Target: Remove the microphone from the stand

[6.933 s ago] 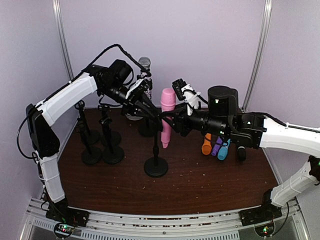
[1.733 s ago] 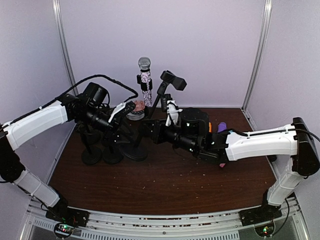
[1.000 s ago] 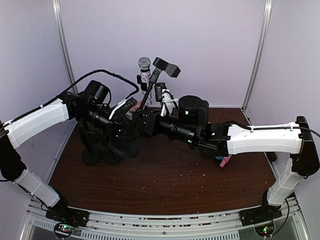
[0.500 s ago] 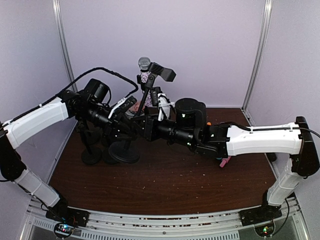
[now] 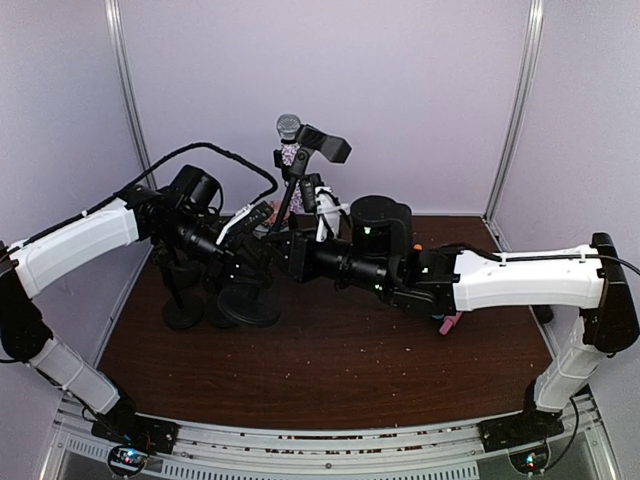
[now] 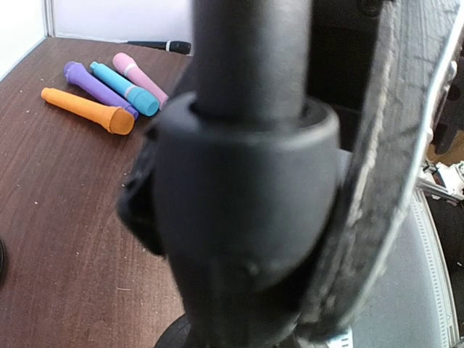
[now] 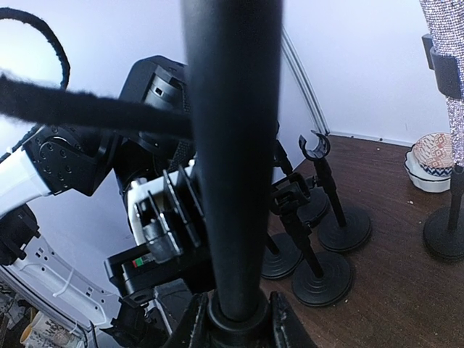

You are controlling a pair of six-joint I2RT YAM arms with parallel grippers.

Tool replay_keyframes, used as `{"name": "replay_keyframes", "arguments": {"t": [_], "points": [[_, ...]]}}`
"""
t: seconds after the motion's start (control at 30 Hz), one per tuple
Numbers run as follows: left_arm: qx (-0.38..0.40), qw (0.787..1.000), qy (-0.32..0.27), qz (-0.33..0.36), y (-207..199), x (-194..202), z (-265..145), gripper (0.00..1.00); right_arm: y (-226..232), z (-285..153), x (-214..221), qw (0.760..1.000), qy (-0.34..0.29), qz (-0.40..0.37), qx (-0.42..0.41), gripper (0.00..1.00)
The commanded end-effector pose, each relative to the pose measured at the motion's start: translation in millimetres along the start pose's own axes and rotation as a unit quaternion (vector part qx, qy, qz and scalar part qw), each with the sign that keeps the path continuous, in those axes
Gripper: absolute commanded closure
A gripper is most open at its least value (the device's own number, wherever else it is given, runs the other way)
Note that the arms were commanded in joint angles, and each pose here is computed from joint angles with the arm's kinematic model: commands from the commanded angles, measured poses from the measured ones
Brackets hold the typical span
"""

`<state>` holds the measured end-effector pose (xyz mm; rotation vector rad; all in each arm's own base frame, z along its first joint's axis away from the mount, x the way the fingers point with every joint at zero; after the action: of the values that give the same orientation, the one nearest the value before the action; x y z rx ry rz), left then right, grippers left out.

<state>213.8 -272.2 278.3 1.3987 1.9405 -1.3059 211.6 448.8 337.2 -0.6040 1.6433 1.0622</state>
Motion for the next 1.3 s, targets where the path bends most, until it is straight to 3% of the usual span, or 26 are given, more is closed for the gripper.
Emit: {"name": "replay_keyframes", "arguments": {"t": [0.0,0.2,0.33,0.53,0.6,0.67,0.7,0.8,0.83,0.97,1.1,1.27], "points": [[0.025,0.999,-0.034,0.029,-17,-24,-10,1.0,26,-7,-40,0.997,-0.055,0.009,-0.052,1.0],[0.13,0.989,-0.066,0.019,-52,-42,-23,1.0,45,-17,-57,0.985,-0.08,0.026,-0.149,1.0],[0.21,0.973,-0.089,0.018,-79,-54,-36,1.0,64,-33,-71,0.96,-0.093,0.046,-0.262,1.0],[0.248,0.963,-0.102,0.031,-97,-58,-48,1.0,92,-46,-72,0.923,-0.055,0.032,-0.378,1.0],[0.247,0.963,-0.103,0.033,-98,-59,-48,1.0,95,-48,-72,0.918,-0.048,0.035,-0.392,0.91],[0.237,0.965,-0.101,0.035,-96,-59,-47,1.0,88,-47,-72,0.922,-0.049,0.047,-0.38,0.77],[0.228,0.968,-0.101,0.038,-95,-59,-47,1.0,78,-42,-70,0.934,-0.047,0.058,-0.348,0.62],[0.162,0.981,-0.094,0.05,-82,-62,-45,1.0,29,-29,-60,0.986,-0.033,0.056,-0.154,0.26],[0.136,0.985,-0.093,0.053,-77,-63,-45,1.0,14,-30,-57,0.993,-0.032,0.057,-0.094,0.18],[0.053,0.993,-0.087,0.067,-58,-66,-48,1.0,-2,-40,-54,0.999,-0.022,0.041,0.007,0.16],[0.008,0.995,-0.076,0.069,-45,-63,-46,1.0,13,-39,-63,0.999,-0.019,0.015,0.029,0.27],[0.004,0.995,-0.074,0.068,-43,-63,-45,1.0,27,-20,-66,1.0,-0.011,0.007,0.025,0.35]]}}
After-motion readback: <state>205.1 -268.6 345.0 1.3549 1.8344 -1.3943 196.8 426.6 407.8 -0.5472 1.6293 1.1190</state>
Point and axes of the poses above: each gripper's point midway between its finger pads, its own z axis out along the fingers, its own y axis along the line the jaws close on, x = y × z, the point moved 4 cm from there along -z, back along the fingers, and after that the axes turned 9 degrees about -z, right-handed, at the moved point
